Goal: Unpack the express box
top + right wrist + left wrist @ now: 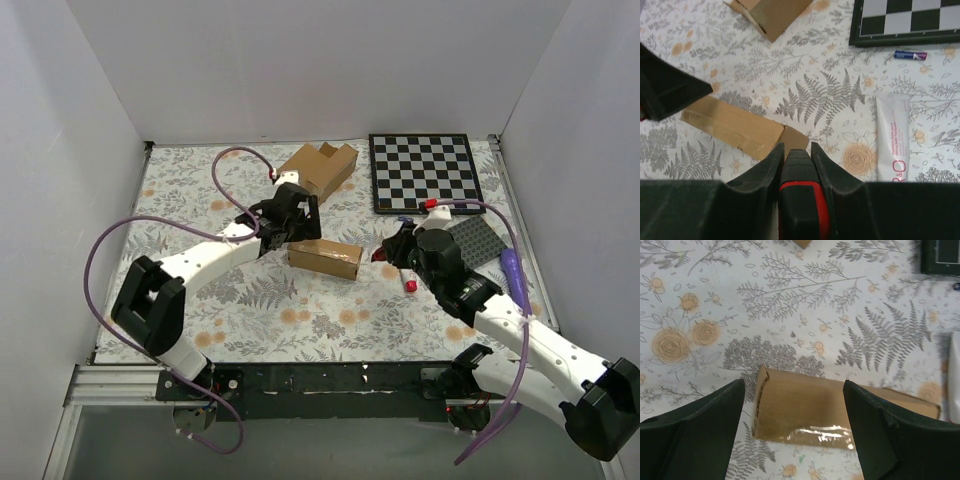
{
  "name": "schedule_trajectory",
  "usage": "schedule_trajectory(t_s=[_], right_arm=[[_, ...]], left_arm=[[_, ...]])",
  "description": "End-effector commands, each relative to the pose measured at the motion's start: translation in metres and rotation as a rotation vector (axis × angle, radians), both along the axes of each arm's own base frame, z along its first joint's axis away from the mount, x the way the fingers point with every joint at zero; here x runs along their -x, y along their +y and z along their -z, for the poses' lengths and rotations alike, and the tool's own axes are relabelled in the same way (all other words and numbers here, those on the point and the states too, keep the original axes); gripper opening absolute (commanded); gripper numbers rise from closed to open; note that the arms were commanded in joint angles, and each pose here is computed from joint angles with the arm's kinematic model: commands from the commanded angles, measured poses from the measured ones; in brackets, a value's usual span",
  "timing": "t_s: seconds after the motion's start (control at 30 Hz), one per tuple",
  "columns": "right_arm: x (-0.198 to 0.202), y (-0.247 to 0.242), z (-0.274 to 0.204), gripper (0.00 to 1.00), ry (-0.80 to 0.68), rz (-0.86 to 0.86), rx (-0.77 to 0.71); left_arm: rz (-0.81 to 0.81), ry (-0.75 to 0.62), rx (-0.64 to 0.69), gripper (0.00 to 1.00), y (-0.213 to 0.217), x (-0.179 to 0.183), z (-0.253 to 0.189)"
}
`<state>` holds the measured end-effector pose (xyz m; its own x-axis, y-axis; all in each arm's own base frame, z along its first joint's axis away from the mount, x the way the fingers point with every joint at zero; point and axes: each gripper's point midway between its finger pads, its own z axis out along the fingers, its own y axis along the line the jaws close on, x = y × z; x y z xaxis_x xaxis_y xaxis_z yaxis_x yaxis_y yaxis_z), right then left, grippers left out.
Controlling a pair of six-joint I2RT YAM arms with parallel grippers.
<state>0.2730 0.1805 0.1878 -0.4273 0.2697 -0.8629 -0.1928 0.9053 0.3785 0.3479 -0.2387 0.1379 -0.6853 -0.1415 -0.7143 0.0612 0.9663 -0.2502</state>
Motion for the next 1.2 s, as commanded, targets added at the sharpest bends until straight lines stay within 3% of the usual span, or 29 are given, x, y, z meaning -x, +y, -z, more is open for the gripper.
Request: schedule_trajectory(t_s=[0.0, 0.23, 0.37, 0.7, 1.03, 1.17], right_arm=[[0.011, 0.011, 0.014, 0.01, 0.092, -0.065, -0.004], [0.012, 0.007, 0.037, 0.01, 0.157, -0.049, 0.054], [0.002, 0.009, 0.037, 0.01, 0.131, -0.034, 0.068], [-0.023, 0.04, 0.049, 0.01, 0.158, -0.093, 0.082], [-0.039, 0.059, 0.042, 0.01, 0.141, -0.133, 0.082], [-0.041, 0.05, 0.039, 0.01, 0.148, -0.095, 0.119]], left_arm=[[-0.054, -0.074, -0.133, 0.79, 0.02, -0.033, -0.012], [-0.036, -0.074, -0.26, 0.78, 0.012, -0.068, 0.007], [0.004, 0.014, -0.295, 0.75, 0.013, -0.056, 0.035], [0.063, 0.124, -0.181, 0.7, 0.012, -0.004, 0.055], [0.079, 0.139, -0.078, 0.68, 0.008, 0.028, 0.04], [0.001, 0.082, -0.085, 0.69, 0.023, 0.026, 0.021]])
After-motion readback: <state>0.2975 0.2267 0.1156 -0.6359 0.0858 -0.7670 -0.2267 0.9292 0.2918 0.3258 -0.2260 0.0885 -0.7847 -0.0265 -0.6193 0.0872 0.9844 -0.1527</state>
